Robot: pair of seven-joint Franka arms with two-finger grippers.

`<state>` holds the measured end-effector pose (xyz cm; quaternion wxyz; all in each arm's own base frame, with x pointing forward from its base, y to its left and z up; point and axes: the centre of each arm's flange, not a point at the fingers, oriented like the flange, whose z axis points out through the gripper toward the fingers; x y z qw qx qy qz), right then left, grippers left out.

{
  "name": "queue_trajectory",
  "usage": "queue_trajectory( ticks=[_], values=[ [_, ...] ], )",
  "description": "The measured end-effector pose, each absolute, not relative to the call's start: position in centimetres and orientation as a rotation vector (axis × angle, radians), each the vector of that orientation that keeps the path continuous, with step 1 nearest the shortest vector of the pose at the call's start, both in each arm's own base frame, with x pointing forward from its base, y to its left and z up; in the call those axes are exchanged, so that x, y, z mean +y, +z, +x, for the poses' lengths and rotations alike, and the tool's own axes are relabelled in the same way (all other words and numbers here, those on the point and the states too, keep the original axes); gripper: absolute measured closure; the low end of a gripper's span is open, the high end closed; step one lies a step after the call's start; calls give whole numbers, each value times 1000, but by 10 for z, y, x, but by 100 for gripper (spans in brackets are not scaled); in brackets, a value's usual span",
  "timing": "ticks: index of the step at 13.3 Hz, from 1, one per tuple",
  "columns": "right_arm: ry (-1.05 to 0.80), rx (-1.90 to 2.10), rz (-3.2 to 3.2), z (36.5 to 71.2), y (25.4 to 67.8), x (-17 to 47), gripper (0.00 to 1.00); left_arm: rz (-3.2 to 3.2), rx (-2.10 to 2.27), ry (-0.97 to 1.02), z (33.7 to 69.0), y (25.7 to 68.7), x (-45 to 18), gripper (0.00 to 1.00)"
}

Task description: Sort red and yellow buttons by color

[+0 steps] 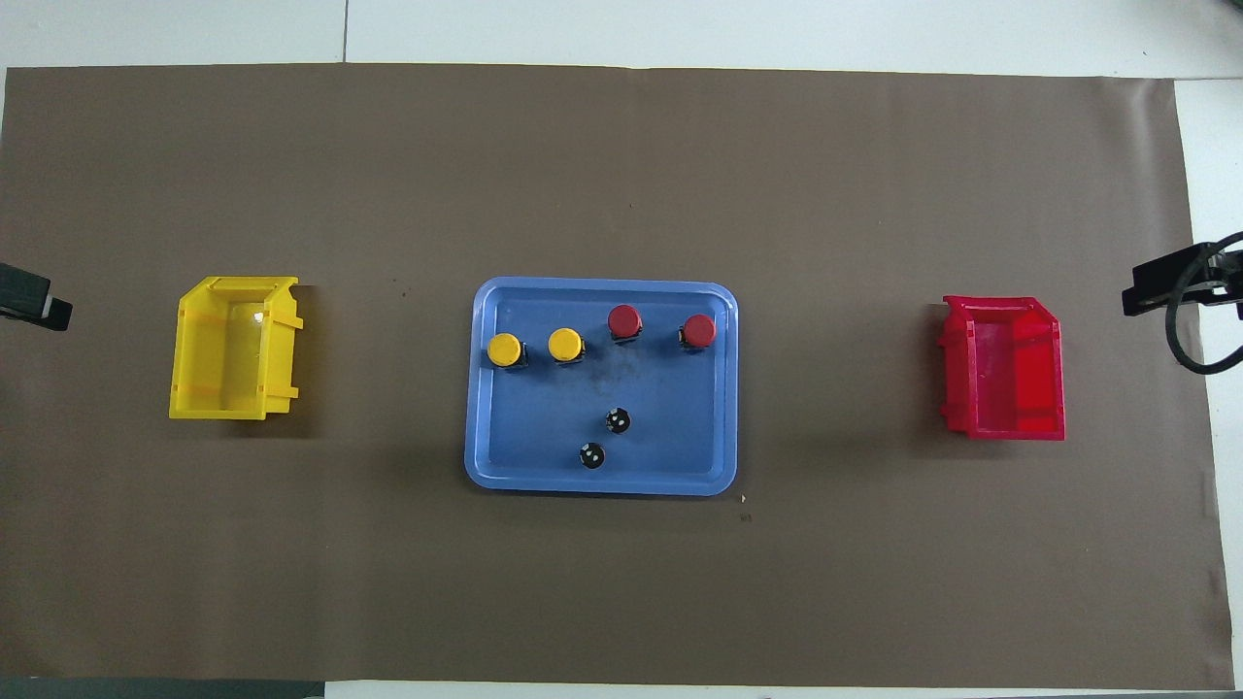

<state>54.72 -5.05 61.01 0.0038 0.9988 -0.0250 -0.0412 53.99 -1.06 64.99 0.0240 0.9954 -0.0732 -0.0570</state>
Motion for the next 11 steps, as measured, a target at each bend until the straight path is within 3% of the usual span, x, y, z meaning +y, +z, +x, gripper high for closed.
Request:
queue_trajectory(
  ticks=[6, 8, 11],
  values=[
    [-97, -7, 3147, 564, 623, -22, 2, 3098, -261, -179, 540, 650, -8, 0],
    [-87, -21, 3154, 598, 621, 37, 2, 3101, -303, -168, 541, 650, -11, 0],
    [-4, -114, 3157, 636, 572, 165, 1, 3105, -302, -135, 543, 652, -19, 0]
  ],
)
